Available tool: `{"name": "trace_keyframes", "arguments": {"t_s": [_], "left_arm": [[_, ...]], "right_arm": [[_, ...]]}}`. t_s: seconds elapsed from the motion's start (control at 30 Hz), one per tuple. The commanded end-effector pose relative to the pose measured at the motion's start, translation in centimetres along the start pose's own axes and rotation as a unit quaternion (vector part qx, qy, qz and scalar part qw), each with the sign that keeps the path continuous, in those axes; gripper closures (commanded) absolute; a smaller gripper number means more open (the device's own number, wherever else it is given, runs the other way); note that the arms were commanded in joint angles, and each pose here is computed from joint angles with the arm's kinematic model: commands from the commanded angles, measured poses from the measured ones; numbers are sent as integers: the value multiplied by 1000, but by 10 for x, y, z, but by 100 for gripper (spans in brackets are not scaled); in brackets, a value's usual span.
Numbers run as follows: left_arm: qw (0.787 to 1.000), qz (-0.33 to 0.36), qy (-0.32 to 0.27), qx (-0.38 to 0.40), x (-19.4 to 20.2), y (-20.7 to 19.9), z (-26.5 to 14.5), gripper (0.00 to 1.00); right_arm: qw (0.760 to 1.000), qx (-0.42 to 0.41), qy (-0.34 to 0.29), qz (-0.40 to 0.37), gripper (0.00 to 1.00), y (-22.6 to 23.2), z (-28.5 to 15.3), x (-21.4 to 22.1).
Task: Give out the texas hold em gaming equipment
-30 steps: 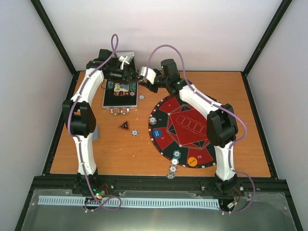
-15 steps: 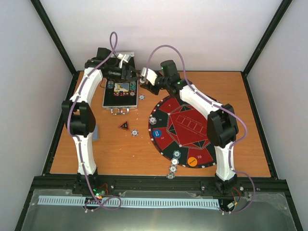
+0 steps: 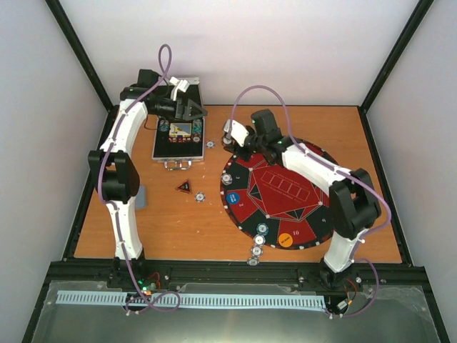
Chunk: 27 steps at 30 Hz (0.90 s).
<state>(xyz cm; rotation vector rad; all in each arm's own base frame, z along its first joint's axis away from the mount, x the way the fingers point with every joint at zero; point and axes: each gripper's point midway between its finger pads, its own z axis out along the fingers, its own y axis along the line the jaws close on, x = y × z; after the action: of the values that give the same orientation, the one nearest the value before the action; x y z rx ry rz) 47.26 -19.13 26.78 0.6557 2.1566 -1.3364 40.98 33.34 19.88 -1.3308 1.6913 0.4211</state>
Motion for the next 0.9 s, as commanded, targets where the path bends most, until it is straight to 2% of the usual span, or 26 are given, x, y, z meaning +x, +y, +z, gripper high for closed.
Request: {"name": "trace_keyframes", "arguments": {"t_s": [0.0, 0.2, 0.3, 0.43, 0.7, 0.87], "left_arm": [[998, 61, -16, -19, -12, -16, -22, 0], [997, 78, -14, -26, -5, -16, -28, 0], [996, 87, -10, -29, -3, -17, -29, 0], [995, 97, -4, -29, 1, -18, -29, 0], [992, 121, 3, -44, 4, -14, -33, 0], [990, 128, 9, -53, 6, -11, -34, 0]], "right_arm": [[1000, 11, 5, -5, 97, 12, -28, 4], [997, -17, 16, -73, 97, 53, -66, 37], [998, -34, 16, -55, 97, 61, -81, 50], [994, -96, 54, -24, 97, 84, -96, 81], [991, -112, 54, -55, 97, 110, -127, 120], [985, -137, 95, -53, 97, 129, -138, 150]]}}
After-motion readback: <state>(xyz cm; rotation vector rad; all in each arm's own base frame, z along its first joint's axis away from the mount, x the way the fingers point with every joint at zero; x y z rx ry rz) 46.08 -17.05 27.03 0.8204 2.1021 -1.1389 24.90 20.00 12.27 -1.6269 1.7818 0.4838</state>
